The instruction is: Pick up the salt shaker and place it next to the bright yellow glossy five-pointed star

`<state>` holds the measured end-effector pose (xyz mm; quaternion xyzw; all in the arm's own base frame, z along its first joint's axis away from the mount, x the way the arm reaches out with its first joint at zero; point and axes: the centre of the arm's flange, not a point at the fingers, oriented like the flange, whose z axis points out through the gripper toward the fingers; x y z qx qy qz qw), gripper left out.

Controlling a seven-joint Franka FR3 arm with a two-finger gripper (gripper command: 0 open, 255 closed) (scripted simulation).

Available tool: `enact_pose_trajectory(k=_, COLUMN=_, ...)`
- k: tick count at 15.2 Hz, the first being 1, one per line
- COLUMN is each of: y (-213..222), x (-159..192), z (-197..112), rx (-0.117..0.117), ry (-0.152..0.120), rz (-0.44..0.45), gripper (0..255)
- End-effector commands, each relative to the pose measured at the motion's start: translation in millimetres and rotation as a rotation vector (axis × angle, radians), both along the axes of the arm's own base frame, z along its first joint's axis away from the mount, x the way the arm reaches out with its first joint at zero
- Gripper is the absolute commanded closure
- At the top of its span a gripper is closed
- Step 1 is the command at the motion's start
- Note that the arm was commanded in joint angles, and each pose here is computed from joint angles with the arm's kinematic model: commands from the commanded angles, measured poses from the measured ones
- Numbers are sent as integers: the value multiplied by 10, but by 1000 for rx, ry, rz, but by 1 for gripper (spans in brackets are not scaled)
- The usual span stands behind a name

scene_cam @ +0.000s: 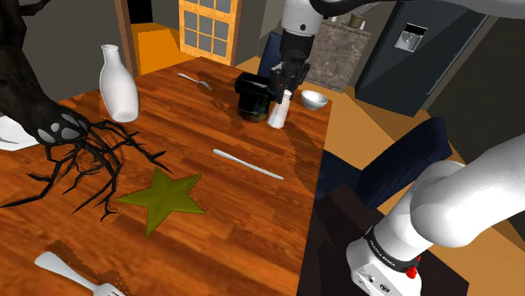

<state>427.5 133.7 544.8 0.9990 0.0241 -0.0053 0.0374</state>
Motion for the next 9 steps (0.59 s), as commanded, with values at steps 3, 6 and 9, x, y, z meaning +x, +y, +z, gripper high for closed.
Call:
enact_pose_trajectory(k=3, y=485, x=-199, z=-7, rx=0, ry=0, rz=-2, gripper=255)
enact_pose_trajectory(k=6, y=854, x=-341, z=-6, rx=0, ry=0, rz=-2, gripper=255)
enact_pose_trajectory(k=9, y=1224, x=-484, z=-5, rx=0, ry=0, rz=-2, gripper=255)
